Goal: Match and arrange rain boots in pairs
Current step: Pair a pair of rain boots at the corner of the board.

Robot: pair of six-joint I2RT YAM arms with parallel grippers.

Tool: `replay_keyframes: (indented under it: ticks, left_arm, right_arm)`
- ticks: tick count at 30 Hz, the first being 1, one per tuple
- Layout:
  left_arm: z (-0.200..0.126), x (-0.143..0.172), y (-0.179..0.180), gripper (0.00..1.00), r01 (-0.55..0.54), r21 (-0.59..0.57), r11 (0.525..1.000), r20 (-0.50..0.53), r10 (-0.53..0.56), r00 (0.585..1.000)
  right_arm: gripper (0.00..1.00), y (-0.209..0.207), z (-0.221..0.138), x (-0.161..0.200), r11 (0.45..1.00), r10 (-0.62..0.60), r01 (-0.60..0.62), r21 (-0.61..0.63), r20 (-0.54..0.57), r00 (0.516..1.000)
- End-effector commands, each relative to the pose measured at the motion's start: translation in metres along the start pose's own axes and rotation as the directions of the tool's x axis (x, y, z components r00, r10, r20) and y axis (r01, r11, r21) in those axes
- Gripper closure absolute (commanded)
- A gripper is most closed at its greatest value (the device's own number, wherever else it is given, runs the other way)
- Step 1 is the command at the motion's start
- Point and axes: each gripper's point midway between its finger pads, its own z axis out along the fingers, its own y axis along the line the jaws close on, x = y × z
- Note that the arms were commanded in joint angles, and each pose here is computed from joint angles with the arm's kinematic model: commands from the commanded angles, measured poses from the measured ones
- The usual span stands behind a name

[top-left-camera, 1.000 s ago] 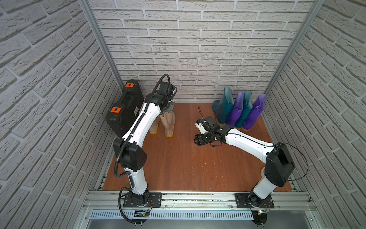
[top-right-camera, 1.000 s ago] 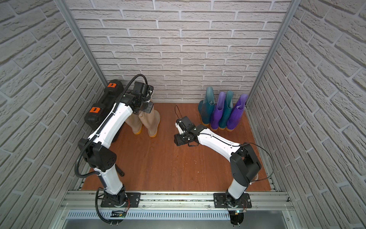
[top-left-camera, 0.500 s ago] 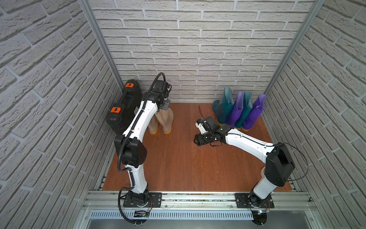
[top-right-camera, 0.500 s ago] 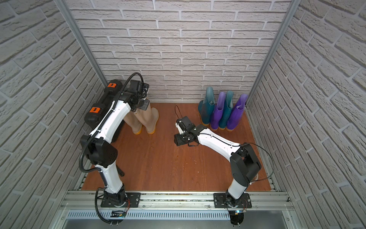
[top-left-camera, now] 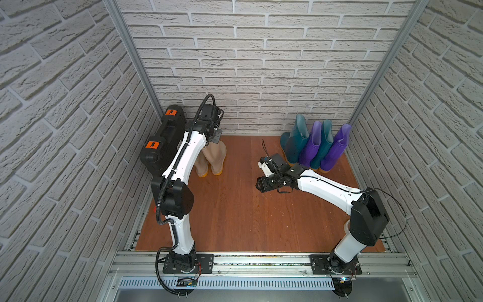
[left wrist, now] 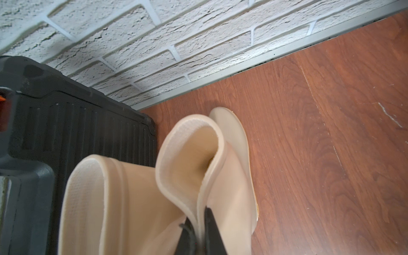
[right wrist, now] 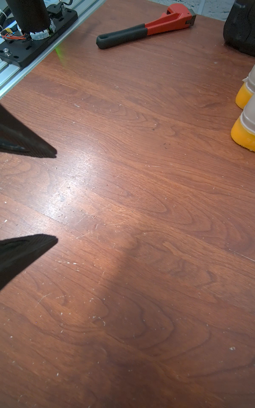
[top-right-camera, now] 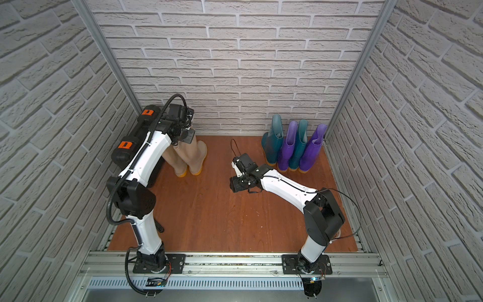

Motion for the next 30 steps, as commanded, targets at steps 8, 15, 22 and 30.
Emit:
replay_keyframes:
  ticks: [8,15,22,30]
  left_arm:
    - [-0.032,-0.042,0.008,0.56,0.083,0.019,0.996,0.164,-0.085,0.983]
    - [-0.060,-0.048,0.000,0.30,0.103,0.053,0.993,0.205,-0.112,0.972]
    - [-0.106,-0.047,-0.027,0.19,0.119,0.126,0.985,0.280,-0.151,0.948]
    - [-0.160,-0.031,-0.096,0.15,0.046,0.283,0.958,0.402,-0.162,0.901]
  right_arm:
    - [0.41,-0.007,-0.026,-0.013,0.998,-0.042,0.039,0.046,0.055,0.998]
    - [0.41,-0.017,-0.056,-0.033,0.997,-0.054,0.047,0.063,0.115,0.992]
    - [0.40,-0.039,-0.113,-0.064,0.986,-0.096,0.062,0.157,0.216,0.972]
    - [0.38,-0.060,-0.169,-0.100,0.968,-0.123,0.041,0.247,0.324,0.938]
